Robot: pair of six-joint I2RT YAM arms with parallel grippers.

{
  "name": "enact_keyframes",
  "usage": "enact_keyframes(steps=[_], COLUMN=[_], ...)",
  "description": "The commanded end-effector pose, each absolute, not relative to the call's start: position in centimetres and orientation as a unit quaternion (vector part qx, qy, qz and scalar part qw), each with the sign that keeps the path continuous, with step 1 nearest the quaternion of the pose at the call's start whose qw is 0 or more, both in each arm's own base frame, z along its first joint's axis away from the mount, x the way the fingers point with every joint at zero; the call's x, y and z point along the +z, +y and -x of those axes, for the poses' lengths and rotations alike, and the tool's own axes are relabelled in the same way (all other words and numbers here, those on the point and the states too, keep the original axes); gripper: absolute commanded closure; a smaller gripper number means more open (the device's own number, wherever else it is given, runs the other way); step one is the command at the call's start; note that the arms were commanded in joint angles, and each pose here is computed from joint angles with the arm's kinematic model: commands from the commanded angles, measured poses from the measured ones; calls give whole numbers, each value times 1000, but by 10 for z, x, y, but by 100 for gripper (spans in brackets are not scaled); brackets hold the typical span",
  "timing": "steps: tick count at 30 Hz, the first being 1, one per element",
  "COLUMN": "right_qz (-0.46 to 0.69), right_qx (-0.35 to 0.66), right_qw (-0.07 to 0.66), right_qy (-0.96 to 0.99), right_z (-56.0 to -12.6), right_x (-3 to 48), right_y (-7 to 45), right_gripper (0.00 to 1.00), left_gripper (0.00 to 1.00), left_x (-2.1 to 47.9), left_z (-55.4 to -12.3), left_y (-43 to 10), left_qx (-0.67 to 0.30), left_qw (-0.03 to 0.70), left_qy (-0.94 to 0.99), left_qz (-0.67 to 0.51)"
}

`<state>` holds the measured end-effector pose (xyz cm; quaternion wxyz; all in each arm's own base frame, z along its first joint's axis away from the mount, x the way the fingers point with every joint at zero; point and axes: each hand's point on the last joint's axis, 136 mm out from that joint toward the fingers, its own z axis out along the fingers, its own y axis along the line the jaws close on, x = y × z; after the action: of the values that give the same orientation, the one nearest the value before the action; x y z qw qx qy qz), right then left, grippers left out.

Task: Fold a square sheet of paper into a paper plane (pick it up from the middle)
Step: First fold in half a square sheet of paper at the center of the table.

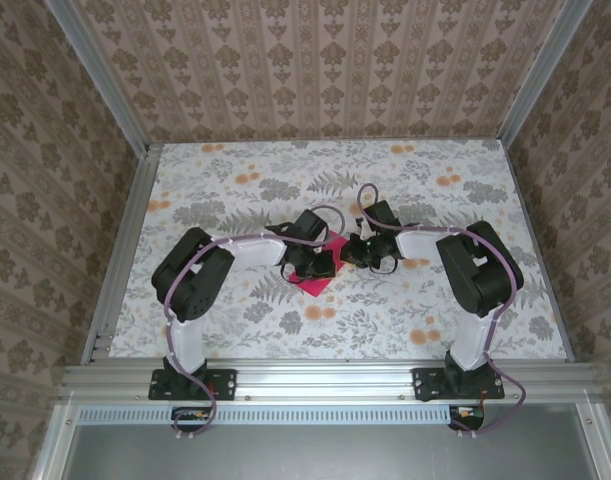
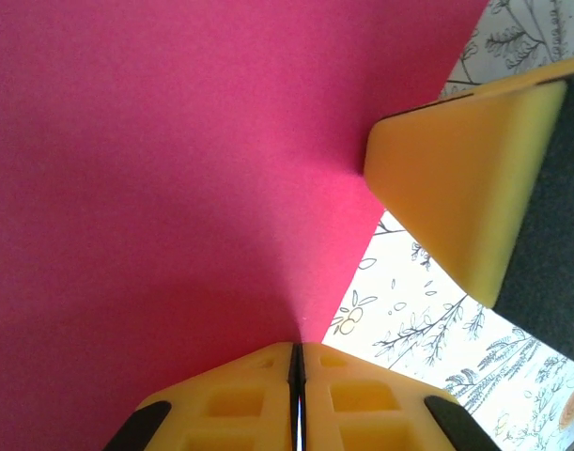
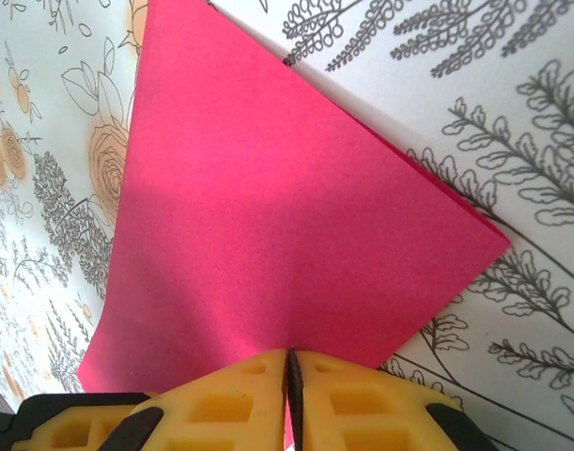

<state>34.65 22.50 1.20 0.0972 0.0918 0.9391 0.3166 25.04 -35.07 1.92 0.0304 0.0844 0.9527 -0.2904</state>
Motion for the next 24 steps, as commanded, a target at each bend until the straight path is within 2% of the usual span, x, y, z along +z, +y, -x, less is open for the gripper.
enact_keyframes(steps=[1,24], right_qz=[-109,-109], right_qx=[258,236], right_qw=[66,56], right_qy=[958,964], right_z=[-334,-332], right_x=[-19,-29], right_y=[206,201], right_gripper=[86,86], left_gripper=[89,90], left_x=[-3,2], left_z=[-215,-174], left_y=[-325,-310], left_qx=[-258,-234], left_qw=[-30,-48], left_qy=[962,960], left_qz=[-84,-147])
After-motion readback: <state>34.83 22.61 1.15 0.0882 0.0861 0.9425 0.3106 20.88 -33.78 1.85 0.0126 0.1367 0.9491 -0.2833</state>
